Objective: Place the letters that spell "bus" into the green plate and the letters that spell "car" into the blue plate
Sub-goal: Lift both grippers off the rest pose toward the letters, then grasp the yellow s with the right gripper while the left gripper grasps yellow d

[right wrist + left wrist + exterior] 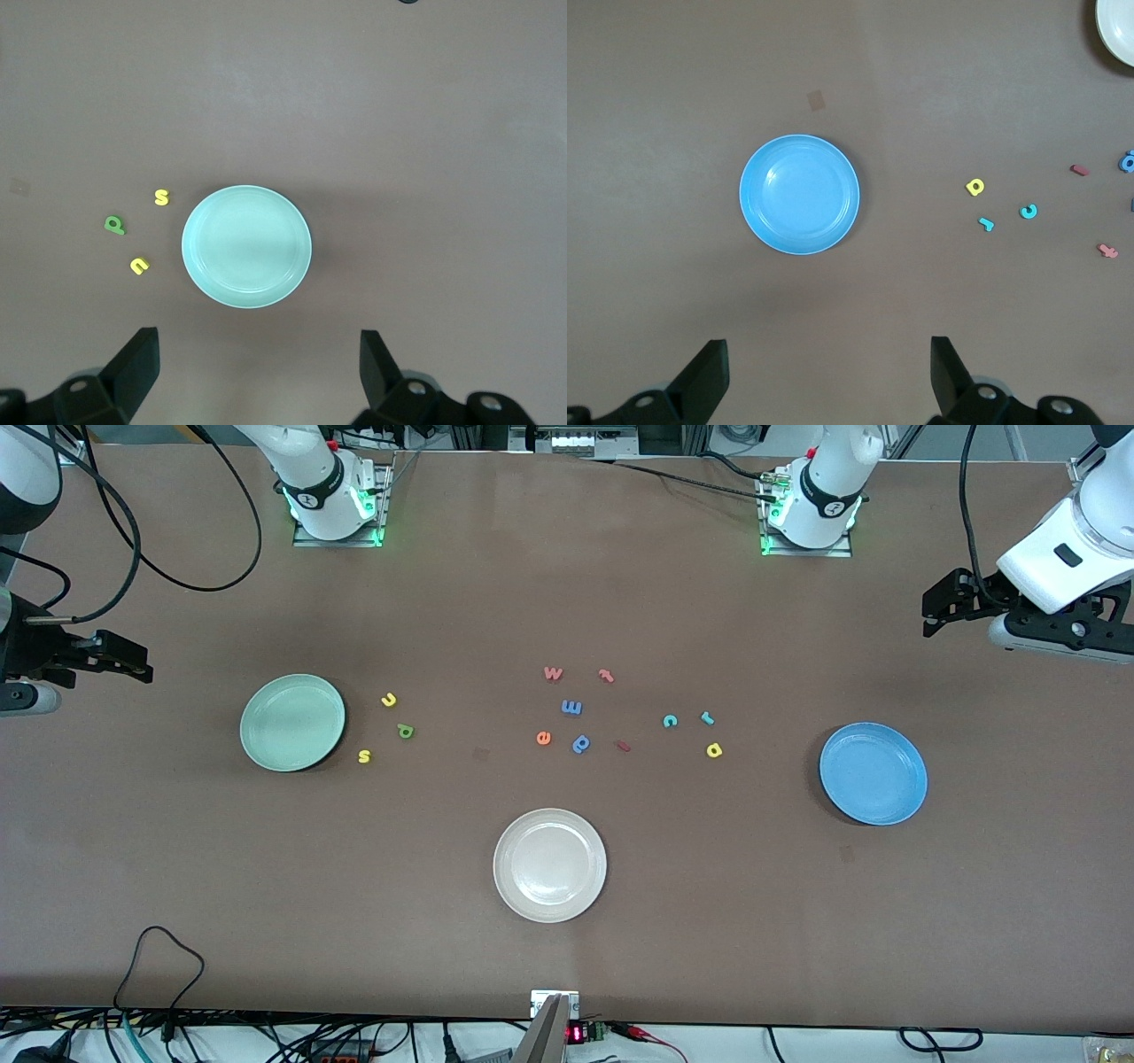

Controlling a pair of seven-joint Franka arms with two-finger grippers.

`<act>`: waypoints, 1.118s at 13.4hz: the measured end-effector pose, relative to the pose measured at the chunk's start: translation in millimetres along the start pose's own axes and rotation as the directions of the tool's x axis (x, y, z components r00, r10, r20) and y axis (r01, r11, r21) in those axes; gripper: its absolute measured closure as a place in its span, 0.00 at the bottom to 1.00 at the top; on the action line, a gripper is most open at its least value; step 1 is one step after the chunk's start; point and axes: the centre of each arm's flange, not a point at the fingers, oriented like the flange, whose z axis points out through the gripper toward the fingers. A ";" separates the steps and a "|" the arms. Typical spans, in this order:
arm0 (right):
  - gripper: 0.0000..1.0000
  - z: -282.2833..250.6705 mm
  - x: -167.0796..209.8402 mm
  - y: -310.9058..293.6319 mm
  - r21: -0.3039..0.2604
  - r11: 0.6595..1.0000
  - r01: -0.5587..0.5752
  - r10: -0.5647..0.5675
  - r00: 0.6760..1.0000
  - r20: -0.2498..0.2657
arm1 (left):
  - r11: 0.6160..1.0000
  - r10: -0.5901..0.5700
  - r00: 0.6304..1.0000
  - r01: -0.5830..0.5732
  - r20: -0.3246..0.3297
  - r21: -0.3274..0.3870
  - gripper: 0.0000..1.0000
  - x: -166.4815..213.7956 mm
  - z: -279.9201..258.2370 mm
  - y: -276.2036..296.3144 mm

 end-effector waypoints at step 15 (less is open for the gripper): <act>0.00 102.7 37.8 -47.3 0.059 0.996 0.067 -0.076 0.984 0.163 | 1.000 0.000 0.975 0.005 0.223 -0.023 0.00 0.0 48.8 -1.6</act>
